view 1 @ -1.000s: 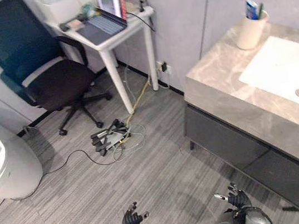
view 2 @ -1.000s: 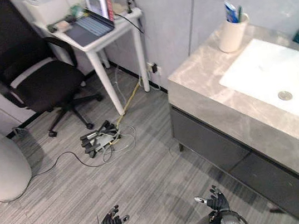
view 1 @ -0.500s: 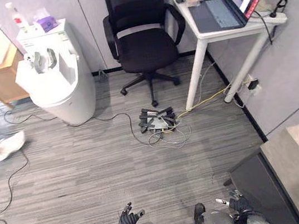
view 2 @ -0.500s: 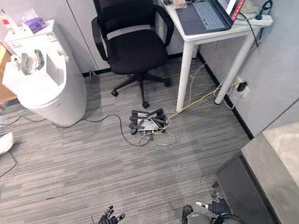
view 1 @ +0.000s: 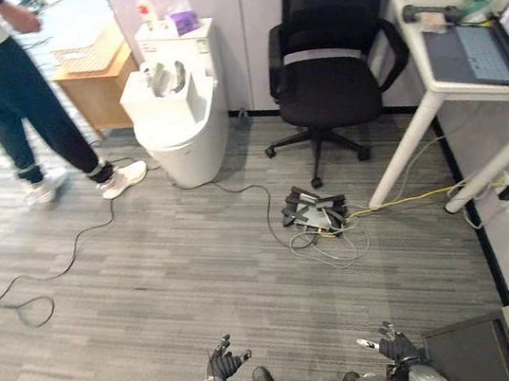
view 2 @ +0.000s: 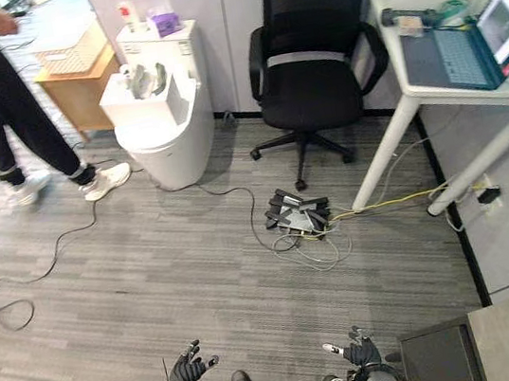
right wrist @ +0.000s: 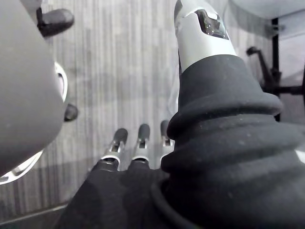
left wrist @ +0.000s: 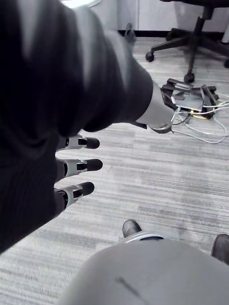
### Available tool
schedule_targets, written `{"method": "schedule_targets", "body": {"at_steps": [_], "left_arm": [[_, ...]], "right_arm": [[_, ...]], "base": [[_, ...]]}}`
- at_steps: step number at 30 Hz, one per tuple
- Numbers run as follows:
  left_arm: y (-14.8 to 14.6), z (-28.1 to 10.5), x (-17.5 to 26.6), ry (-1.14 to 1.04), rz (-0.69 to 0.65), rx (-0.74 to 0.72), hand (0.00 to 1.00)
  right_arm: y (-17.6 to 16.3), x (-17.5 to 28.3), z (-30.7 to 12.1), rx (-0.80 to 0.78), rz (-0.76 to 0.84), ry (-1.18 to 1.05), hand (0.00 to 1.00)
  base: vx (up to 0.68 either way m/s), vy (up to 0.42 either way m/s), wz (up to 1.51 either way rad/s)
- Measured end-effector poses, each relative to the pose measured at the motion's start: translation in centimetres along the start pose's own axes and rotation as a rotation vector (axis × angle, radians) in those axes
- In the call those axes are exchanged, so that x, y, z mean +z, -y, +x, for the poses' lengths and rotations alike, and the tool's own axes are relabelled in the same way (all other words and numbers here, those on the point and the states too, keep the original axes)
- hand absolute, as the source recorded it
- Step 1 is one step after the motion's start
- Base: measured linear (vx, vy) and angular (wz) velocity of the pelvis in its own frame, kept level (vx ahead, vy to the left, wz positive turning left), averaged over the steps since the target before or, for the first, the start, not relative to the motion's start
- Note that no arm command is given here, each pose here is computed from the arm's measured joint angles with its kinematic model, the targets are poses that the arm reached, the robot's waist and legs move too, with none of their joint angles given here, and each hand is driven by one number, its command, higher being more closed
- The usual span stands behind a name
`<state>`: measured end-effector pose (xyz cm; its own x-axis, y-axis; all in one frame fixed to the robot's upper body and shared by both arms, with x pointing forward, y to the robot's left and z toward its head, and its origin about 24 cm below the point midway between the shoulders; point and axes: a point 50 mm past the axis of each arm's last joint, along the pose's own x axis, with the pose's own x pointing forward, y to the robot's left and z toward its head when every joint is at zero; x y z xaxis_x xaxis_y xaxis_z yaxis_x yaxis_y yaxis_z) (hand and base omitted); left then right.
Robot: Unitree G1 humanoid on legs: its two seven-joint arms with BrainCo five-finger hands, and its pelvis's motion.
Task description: Organize washtable
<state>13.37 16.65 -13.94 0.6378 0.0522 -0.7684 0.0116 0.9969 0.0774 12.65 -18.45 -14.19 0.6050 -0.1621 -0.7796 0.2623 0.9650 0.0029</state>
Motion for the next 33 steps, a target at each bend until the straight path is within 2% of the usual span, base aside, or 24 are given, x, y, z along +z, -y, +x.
{"method": "schedule_targets", "body": {"at_steps": [5,10,13,22,24,28,33], "left_arm": [[-0.7,0.0,0.0,0.003,-0.020,0.027,0.00],[-1.3,0.2,1.2,0.047,-0.084,0.058,0.00],[-0.6,0.1,0.8,0.038,-0.110,0.049,0.00],[-1.3,0.1,0.6,0.033,-0.098,0.062,0.00],[-2.4,-0.3,0.6,0.055,-0.104,0.092,0.00],[-2.0,0.1,0.6,0.033,-0.046,0.074,0.00],[-1.6,0.2,0.1,0.007,-0.051,0.069,0.00]], "right_arm": [[-0.6,0.5,0.2,0.033,-0.048,0.013,0.00],[-2.1,2.8,0.9,0.065,-0.075,0.074,0.00],[-2.2,4.4,1.2,0.079,-0.117,0.125,0.00],[-3.9,4.4,1.3,0.144,-0.186,0.120,0.00],[-4.1,3.4,1.0,0.161,-0.209,0.096,0.00],[-2.8,3.7,0.8,0.138,-0.192,0.117,0.00],[-0.8,3.7,0.9,0.092,-0.186,0.113,0.00]], "base": [[-0.04,-0.049,1.02],[0.00,0.033,1.08],[0.07,0.188,0.80],[-0.10,0.142,0.59],[-0.05,0.142,0.18],[0.01,0.058,0.12],[0.15,0.080,0.95]]}}
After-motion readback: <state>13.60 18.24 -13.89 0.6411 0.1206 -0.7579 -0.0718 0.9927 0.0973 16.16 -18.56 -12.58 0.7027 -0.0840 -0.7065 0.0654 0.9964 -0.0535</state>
